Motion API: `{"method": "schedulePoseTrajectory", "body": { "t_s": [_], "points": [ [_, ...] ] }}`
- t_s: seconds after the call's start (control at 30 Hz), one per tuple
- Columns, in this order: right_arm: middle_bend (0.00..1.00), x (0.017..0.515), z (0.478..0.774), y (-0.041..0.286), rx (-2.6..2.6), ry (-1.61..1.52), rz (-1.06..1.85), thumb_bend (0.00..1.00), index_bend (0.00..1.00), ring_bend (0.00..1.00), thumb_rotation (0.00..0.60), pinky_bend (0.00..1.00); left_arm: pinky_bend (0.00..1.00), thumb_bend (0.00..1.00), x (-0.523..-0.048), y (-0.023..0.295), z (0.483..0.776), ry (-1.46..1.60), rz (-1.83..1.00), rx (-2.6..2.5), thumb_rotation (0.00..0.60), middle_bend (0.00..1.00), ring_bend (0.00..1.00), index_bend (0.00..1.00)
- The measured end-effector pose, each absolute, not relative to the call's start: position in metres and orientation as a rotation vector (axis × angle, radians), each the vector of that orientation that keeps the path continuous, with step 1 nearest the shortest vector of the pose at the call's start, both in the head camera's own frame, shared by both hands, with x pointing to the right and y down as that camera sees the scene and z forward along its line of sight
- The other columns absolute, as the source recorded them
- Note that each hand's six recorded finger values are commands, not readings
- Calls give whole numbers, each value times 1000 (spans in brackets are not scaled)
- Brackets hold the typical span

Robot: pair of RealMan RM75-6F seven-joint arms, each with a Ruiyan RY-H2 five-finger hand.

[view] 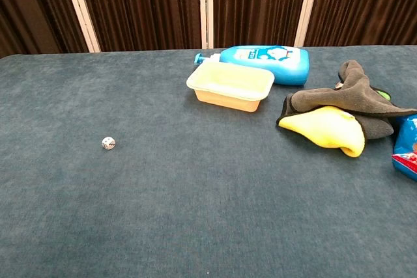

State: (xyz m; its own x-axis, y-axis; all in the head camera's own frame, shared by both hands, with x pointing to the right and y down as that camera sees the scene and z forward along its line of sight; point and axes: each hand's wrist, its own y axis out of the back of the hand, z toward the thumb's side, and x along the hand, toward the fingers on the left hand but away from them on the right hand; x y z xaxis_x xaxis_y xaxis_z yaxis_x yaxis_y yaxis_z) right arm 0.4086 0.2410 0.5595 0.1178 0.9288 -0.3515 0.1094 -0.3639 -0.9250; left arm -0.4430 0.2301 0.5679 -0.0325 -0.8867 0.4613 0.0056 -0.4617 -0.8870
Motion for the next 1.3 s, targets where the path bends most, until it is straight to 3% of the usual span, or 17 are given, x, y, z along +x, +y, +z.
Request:
{"method": "schedulePoseTrajectory", "body": {
  "t_s": [0.4, 0.6, 0.77, 0.97, 1.3],
  "points": [
    [0, 405, 562, 243, -1645, -1028, 1332, 60, 139, 0, 600, 0, 0, 197, -434, 224, 572, 958, -1544, -1582, 600, 0, 0, 4],
    [0, 403, 561, 242, -1655, -1036, 1322, 61, 139, 0, 600, 0, 0, 210, -413, 198, 586, 918, -1483, -1608, 600, 0, 0, 218],
    [0, 403, 560, 241, -1661, -1042, 1316, 61, 150, 0, 600, 0, 0, 315, -383, 168, 617, 793, -1473, -1635, 600, 0, 0, 391],
    [0, 407, 559, 240, -1666, -1067, 1321, 61, 151, 0, 600, 0, 0, 317, -341, 144, 659, 641, -1478, -1651, 600, 0, 0, 382],
    [0, 415, 559, 240, -1664, -1090, 1344, 61, 152, 0, 600, 0, 0, 333, -282, 132, 711, 459, -1474, -1665, 600, 0, 0, 406]
  ]
}}
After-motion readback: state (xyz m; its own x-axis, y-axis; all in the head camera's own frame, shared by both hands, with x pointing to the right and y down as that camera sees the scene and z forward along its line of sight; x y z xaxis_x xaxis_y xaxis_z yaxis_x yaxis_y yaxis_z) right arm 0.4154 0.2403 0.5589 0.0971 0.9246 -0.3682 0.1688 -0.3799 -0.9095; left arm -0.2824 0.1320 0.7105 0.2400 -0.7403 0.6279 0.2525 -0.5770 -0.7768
